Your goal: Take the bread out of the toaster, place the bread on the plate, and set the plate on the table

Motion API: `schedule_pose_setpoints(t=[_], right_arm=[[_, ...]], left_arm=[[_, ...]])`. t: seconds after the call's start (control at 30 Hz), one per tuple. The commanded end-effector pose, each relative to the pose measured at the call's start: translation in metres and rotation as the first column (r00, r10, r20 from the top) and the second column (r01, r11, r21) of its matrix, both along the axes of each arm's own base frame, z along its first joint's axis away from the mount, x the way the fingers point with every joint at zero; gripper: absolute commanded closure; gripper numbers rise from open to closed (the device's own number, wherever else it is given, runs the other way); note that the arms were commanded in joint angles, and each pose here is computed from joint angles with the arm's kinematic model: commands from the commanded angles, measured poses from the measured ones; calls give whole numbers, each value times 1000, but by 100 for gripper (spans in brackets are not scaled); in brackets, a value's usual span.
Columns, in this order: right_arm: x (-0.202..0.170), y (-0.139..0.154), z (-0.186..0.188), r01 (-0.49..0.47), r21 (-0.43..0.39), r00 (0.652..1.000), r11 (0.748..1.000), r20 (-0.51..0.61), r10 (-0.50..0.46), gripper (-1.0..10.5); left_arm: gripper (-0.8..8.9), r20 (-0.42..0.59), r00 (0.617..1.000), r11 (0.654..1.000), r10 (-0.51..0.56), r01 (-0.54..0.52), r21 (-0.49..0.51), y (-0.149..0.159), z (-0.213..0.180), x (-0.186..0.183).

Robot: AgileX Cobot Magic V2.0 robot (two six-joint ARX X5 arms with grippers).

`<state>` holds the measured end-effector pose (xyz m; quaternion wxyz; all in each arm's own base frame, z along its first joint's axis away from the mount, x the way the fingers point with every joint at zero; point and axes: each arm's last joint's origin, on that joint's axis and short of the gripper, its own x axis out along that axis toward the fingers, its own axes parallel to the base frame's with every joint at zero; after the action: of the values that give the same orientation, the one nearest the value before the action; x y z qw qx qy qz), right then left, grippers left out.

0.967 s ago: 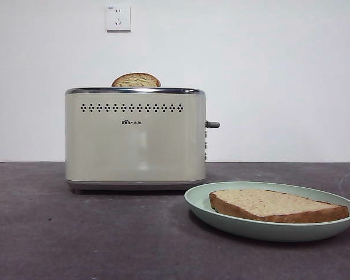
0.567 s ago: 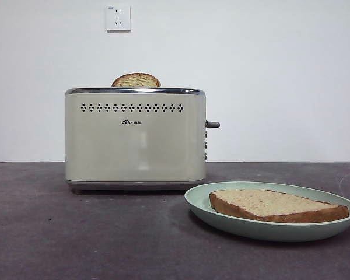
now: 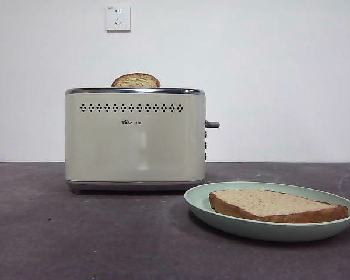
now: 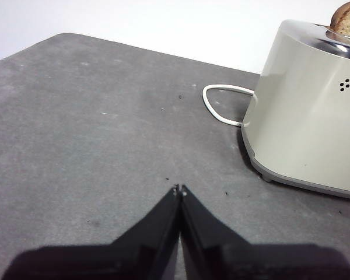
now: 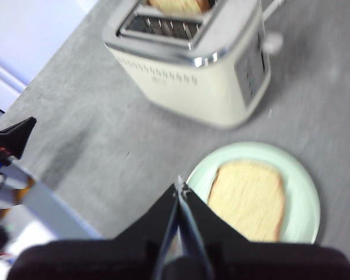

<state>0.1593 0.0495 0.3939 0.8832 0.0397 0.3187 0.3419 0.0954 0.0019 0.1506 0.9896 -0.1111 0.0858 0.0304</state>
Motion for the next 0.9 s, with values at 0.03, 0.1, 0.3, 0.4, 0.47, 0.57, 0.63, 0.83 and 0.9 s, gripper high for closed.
schedule_pose_setpoints(t=[0.03,0.1,0.3,0.4,0.47,0.57,0.63,0.83,0.9], right_arm=[[15,3,2,-71,-80,976,994,198,85,946],[25,4,2,-49,-71,955,996,288,68,946],[37,-10,-30,125,-34,921,992,375,-103,946],[34,-22,-64,251,-29,905,968,362,-224,946],[30,-33,-88,385,-13,866,923,350,-356,946],[15,-44,-125,562,34,767,826,351,-537,946],[3,-48,-145,621,55,709,782,386,-591,946],[-29,-51,-197,638,107,633,762,491,-599,946],[-37,-50,-213,638,119,626,761,495,-602,946]], left_arm=[[817,-6,1000,1000,-4,4,11,0,-4,1],[817,-6,1000,1000,-4,4,11,0,-4,1],[817,-6,1000,1000,-4,4,11,0,-4,1],[817,-6,1000,1000,-5,5,11,0,-4,1],[817,-6,1000,1000,-4,4,11,0,-4,1],[817,-7,1000,1000,-5,5,11,0,-4,1],[817,-6,1000,1000,-5,5,11,0,-4,1],[817,-6,1000,1000,-4,4,11,0,-4,1],[817,-6,1000,1000,-4,4,11,0,-4,1]])
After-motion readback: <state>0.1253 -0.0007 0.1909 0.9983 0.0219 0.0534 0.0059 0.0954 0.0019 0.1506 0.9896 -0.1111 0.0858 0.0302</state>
